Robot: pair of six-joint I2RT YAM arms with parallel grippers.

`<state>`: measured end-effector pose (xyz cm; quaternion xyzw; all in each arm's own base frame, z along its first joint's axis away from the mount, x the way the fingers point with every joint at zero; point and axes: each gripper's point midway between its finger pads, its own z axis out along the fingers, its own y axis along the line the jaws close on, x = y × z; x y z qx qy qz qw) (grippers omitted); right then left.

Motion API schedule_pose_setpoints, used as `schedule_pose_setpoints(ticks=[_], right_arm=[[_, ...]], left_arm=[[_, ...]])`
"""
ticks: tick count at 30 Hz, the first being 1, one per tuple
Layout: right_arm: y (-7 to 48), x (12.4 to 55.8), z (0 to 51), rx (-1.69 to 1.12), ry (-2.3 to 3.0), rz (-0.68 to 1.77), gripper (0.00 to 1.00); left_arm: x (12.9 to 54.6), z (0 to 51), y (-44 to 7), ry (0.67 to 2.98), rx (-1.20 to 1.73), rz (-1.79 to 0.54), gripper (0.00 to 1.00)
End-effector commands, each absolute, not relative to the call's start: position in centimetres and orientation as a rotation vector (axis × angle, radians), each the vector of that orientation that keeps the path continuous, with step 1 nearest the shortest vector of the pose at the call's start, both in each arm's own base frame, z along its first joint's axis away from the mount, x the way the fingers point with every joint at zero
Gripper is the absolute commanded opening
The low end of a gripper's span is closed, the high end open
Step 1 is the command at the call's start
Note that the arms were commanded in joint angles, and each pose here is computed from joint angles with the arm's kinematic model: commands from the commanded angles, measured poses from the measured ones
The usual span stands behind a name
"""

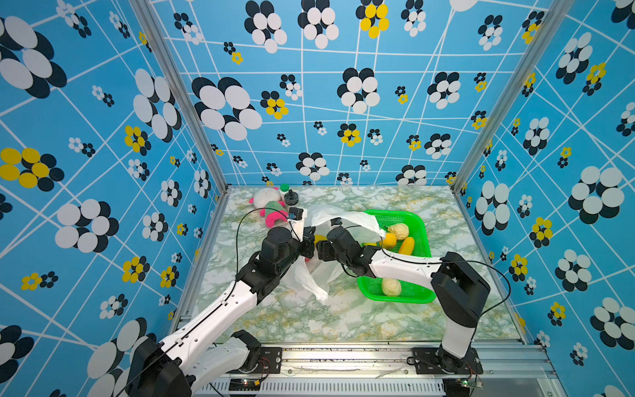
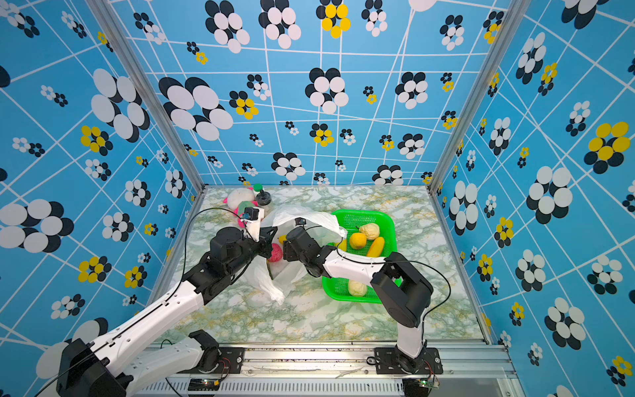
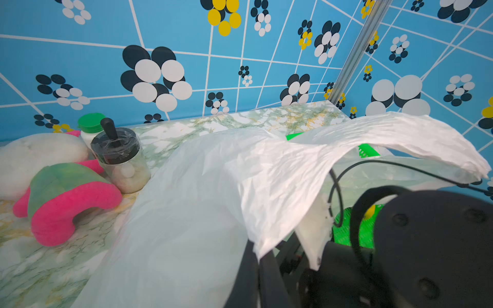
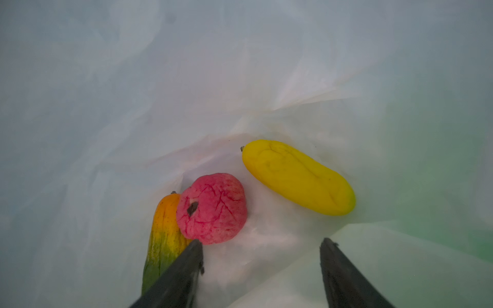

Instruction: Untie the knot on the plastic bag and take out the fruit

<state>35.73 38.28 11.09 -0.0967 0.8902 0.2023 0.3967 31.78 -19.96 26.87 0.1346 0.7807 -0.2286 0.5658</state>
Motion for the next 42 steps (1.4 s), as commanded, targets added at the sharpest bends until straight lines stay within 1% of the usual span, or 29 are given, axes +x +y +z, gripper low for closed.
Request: schedule_pose_setpoints(ticks=[1, 3, 4, 6, 12, 17, 18, 26, 31, 33, 36, 38, 39, 42], right_arm=[[39.1, 37.3, 9.2, -0.288, 2.236, 0.435, 0.77], [39.4, 38.1, 8.2, -0.298, 2.231, 0.393, 0.82], [39.5, 38.5, 7.7, -0.306, 2.223, 0.366, 0.87], [39.5, 39.2, 7.0, -0.324, 2.215, 0.306, 0.93], [38.3, 40.5, 6.1, -0.376, 2.2, 0.107, 0.99], [37.2, 41.6, 7.1, -0.356, 2.173, -0.022, 0.99], [37.2, 41.7, 5.7, -0.372, 2.192, -0.054, 0.99], [38.8, 43.5, 2.4, -0.394, 2.273, -0.08, 0.99], [38.8, 43.0, 1.8, -0.393, 2.311, -0.057, 0.95], [38.5, 42.7, 2.0, -0.382, 2.314, -0.036, 0.91], [38.3, 42.2, 3.0, -0.368, 2.308, -0.006, 0.82], [38.4, 42.0, 4.2, -0.361, 2.294, 0.036, 0.74], [38.0, 41.4, 3.8, -0.37, 2.303, 0.041, 0.71], [37.9, 40.9, 5.4, -0.362, 2.282, 0.09, 0.58]], left_arm=[[31.5, 29.0, -20.0, 1.787, 0.31, -0.563, 0.0], [31.6, 29.4, -20.0, 1.791, 0.303, -0.565, 0.0], [31.6, 29.6, -20.1, 1.791, 0.306, -0.568, 0.0], [31.5, 29.9, -20.4, 1.794, 0.314, -0.585, 0.0], [31.5, 29.8, -20.9, 1.806, 0.336, -0.603, 0.0], [31.8, 29.6, -20.9, 1.813, 0.333, -0.594, 0.0], [31.8, 29.5, -21.0, 1.813, 0.335, -0.597, 0.0], [31.5, 29.9, -21.0, 1.807, 0.339, -0.61, 0.0], [31.4, 29.9, -20.9, 1.804, 0.338, -0.606, 0.0], [31.4, 30.0, -20.8, 1.801, 0.336, -0.606, 0.0], [31.4, 30.2, -20.9, 1.797, 0.336, -0.607, 0.0], [31.3, 30.2, -20.8, 1.796, 0.335, -0.609, 0.0], [31.3, 30.2, -20.8, 1.795, 0.336, -0.611, 0.0], [31.2, 30.3, -20.7, 1.795, 0.332, -0.606, 0.0]])
